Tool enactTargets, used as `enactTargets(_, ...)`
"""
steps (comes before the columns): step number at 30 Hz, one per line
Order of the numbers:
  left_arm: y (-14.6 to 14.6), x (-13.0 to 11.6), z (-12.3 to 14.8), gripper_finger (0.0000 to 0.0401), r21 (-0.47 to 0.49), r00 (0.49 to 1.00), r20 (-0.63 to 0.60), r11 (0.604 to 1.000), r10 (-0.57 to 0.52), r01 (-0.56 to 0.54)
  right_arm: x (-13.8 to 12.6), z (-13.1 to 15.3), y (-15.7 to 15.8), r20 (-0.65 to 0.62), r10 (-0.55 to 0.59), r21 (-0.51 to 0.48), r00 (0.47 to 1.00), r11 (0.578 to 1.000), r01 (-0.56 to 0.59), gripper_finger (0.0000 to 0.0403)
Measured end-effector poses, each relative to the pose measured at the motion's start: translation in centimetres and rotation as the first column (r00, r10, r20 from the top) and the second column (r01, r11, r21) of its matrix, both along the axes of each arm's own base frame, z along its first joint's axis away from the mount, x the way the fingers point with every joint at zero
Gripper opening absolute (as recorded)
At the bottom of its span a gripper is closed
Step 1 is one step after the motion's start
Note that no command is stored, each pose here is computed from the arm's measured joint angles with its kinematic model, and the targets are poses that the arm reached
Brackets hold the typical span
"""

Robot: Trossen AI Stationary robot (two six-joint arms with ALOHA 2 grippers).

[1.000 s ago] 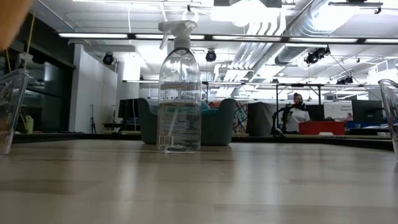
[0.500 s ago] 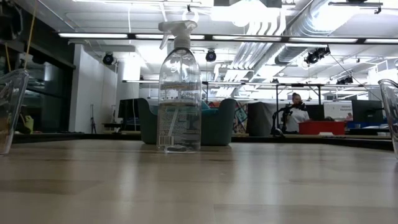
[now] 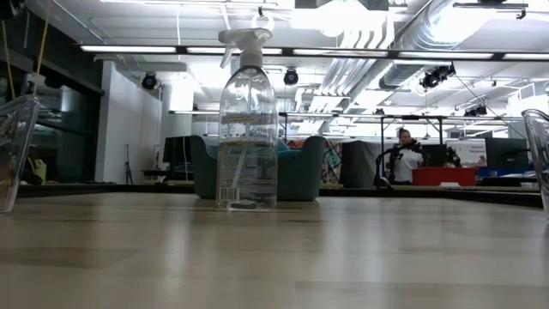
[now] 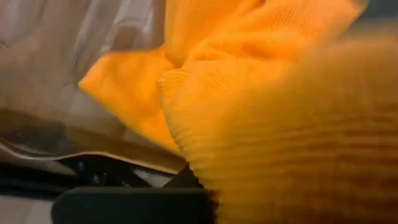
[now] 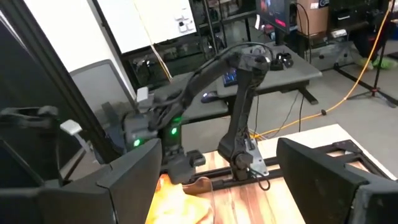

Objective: Sort microfiber towel by color & place in baskets
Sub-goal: Put the orange microfiber towel into the left transparent bin

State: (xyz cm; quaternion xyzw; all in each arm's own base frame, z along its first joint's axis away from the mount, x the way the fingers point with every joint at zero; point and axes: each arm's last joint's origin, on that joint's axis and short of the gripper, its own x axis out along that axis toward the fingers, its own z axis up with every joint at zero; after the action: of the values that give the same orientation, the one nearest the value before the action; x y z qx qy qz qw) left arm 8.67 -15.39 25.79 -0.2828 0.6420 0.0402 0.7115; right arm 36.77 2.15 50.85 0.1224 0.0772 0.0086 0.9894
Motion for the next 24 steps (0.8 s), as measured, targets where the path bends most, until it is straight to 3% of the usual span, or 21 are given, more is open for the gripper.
enactTargets(6, -2.3, 0.8, -3.1, 0.0, 0.136, 0.978, -0.128, 0.974, -0.162, 0.179, 0.0, 0.0, -0.6, 0.0, -0.016, 0.002, 1.0, 1.0, 0.016, 0.0314)
enactTargets(14, -3.6, 3.2, -5.6, 0.0, 0.298, 0.956, -0.03, 0.91, -0.292, 0.287, 0.0, 0.0, -0.8, -0.001, -0.022, 0.004, 1.0, 1.0, 0.022, 0.0314)
enactTargets(17, -4.2, 3.9, -6.7, 0.0, 0.296, 0.945, -0.017, 0.902, -0.325, 0.316, 0.0, 0.0, -0.8, -0.005, -0.035, 0.002, 0.999, 0.999, 0.035, 0.0314)
enactTargets(24, -5.0, 4.8, -10.5, 0.0, 0.189, 0.951, 0.045, 0.937, -0.306, 0.293, 0.0, -0.4, -0.9, -0.038, -0.062, 0.01, 0.997, 0.998, 0.062, 0.0314)
